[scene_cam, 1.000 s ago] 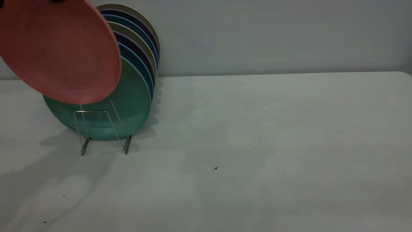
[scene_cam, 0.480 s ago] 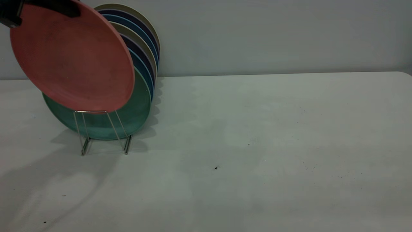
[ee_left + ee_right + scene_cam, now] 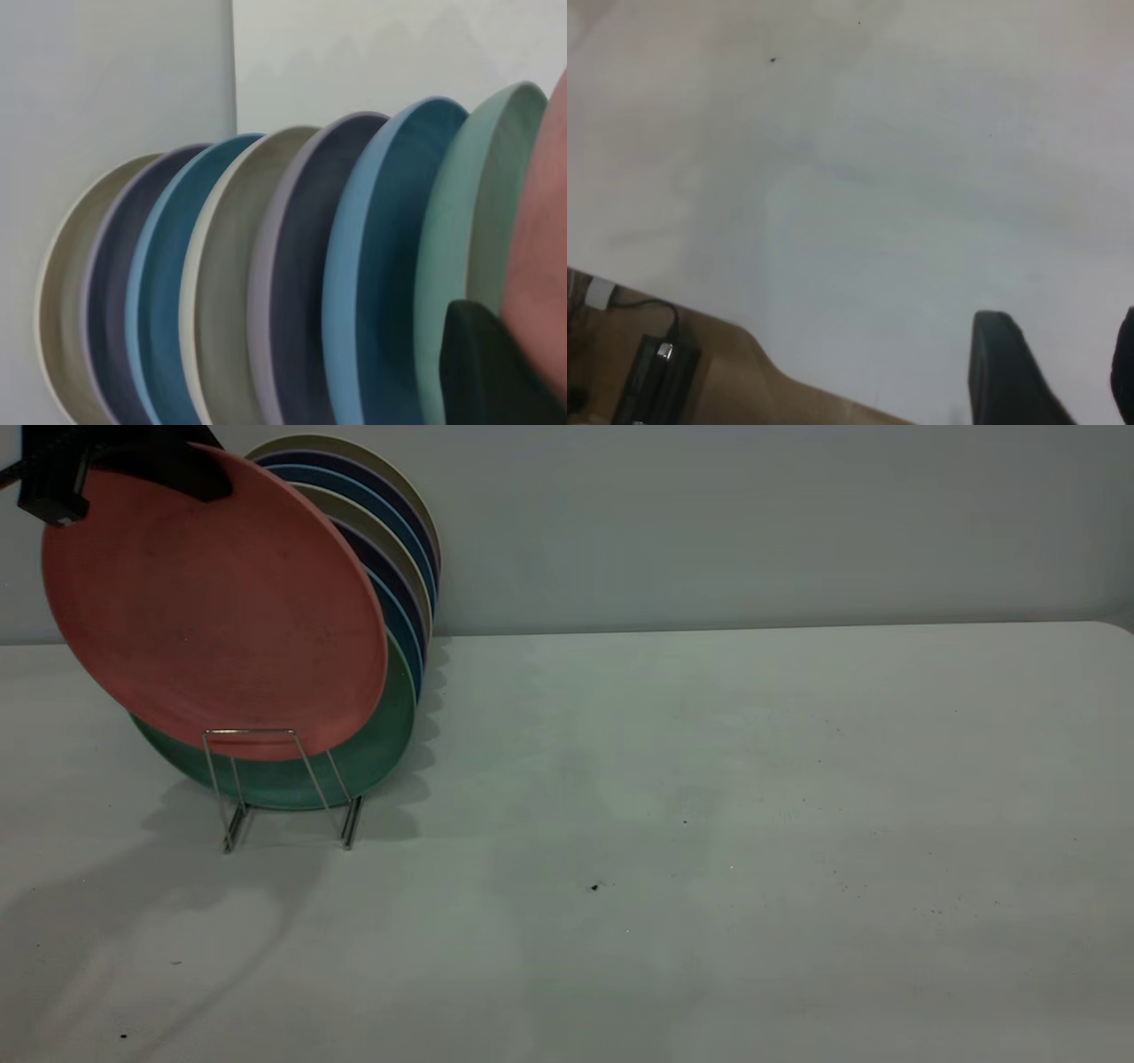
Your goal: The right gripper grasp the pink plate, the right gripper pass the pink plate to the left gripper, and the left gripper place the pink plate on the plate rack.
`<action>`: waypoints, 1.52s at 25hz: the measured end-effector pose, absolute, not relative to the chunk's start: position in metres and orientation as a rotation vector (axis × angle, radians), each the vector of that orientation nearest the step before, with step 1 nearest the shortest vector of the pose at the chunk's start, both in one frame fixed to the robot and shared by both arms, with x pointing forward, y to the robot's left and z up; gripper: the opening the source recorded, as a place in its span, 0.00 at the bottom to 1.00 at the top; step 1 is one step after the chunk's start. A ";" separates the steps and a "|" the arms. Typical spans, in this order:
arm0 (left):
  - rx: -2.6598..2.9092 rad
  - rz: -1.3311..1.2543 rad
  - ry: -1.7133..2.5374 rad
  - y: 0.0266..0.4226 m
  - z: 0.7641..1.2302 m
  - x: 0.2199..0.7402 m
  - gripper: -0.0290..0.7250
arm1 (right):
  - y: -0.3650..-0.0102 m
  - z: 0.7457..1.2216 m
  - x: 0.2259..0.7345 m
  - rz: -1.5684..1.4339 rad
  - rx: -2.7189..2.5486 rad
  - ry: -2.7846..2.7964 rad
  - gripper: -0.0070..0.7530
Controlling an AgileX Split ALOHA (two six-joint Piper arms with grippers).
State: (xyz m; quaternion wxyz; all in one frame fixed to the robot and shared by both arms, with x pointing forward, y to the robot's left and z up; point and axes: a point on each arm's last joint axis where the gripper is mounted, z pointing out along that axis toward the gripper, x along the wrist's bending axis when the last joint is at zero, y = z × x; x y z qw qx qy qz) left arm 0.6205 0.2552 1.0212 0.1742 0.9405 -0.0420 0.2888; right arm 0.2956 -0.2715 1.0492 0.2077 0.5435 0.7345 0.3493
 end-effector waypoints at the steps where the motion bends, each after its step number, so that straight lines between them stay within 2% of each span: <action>1: 2.665 0.817 -0.110 0.255 1.021 0.621 0.13 | -0.272 1.049 0.296 0.972 1.513 2.045 0.42; 7: 2.661 0.807 -0.080 0.255 1.021 0.620 0.19 | -0.272 1.049 0.296 0.972 1.514 2.044 0.42; 16: 2.710 0.756 0.081 0.266 1.018 0.619 0.50 | -0.272 1.049 0.296 0.972 1.514 2.044 0.42; 27: 2.695 0.754 0.224 0.269 1.028 0.615 0.52 | -0.272 1.049 0.296 0.972 1.514 2.044 0.42; 32: 2.568 0.799 0.443 0.268 1.076 0.590 0.52 | -0.274 1.048 0.298 0.961 1.544 1.998 0.42; 38: 2.327 0.817 0.711 0.266 1.157 0.519 0.52 | -0.280 1.038 0.305 0.959 1.553 1.902 0.42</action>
